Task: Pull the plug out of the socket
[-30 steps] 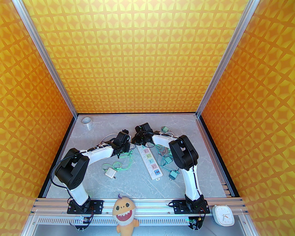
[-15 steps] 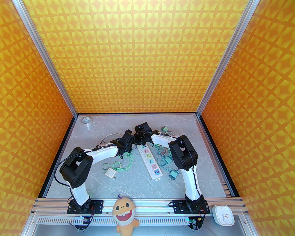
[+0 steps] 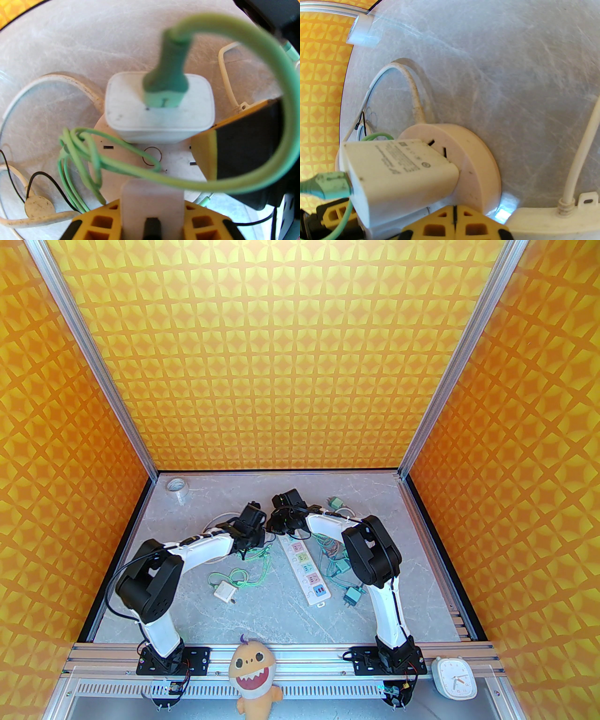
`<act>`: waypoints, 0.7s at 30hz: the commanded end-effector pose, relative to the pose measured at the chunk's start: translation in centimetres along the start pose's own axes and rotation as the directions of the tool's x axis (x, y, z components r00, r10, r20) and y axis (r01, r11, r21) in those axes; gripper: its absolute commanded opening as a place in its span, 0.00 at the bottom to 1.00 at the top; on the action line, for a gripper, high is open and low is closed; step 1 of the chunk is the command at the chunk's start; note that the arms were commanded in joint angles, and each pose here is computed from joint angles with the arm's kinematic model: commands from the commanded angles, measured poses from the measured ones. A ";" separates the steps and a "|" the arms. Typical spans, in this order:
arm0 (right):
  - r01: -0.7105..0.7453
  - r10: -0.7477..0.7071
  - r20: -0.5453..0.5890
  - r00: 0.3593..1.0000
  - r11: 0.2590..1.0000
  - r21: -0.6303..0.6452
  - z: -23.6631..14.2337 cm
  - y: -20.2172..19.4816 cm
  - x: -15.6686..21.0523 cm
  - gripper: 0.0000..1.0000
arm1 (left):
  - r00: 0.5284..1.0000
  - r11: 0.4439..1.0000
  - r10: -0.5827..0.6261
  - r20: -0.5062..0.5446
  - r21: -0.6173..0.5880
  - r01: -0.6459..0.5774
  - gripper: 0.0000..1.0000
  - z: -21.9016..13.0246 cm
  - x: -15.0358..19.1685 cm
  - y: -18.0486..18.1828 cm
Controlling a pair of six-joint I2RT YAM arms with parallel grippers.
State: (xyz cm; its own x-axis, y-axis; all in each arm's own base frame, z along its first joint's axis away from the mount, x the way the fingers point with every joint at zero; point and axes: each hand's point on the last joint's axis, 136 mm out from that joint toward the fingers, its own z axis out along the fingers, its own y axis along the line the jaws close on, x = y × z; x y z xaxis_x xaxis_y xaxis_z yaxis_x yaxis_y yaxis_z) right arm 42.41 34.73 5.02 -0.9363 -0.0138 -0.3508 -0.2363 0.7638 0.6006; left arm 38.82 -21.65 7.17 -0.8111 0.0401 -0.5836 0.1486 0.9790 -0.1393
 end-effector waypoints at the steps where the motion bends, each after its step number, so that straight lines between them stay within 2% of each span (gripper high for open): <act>1: -0.021 0.032 -0.079 0.996 0.989 0.143 1.9 -4.2 3.1 0.00 | 0.994 0.988 -0.105 0.034 0.121 0.100 0.22 -2.0 -1.7 -1.0; 9: 0.002 0.010 -0.089 0.996 0.990 0.141 2.1 -3.6 3.3 0.00 | 1.000 0.995 -0.019 0.006 0.103 0.018 0.22 -1.5 -1.1 -2.2; 14: 0.010 0.004 -0.090 0.996 0.989 0.146 2.2 -3.6 3.3 0.00 | 0.997 0.997 0.080 -0.014 0.022 -0.079 0.21 -0.8 -0.4 -3.1; 21: 0.012 0.003 -0.098 0.995 0.989 0.150 2.3 -3.7 3.5 0.00 | 0.973 0.970 0.231 -0.017 -0.080 -0.231 0.19 -0.5 0.3 -4.6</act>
State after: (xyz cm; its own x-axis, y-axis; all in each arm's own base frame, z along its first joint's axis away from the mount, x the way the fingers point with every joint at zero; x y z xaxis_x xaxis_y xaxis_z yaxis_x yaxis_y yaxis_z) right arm 42.24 34.86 4.81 -0.9295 -0.0359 -0.3671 -0.2535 0.7850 0.5652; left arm 38.37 -22.93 7.31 -0.7969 0.1715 -0.5792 0.1782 0.9829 0.0459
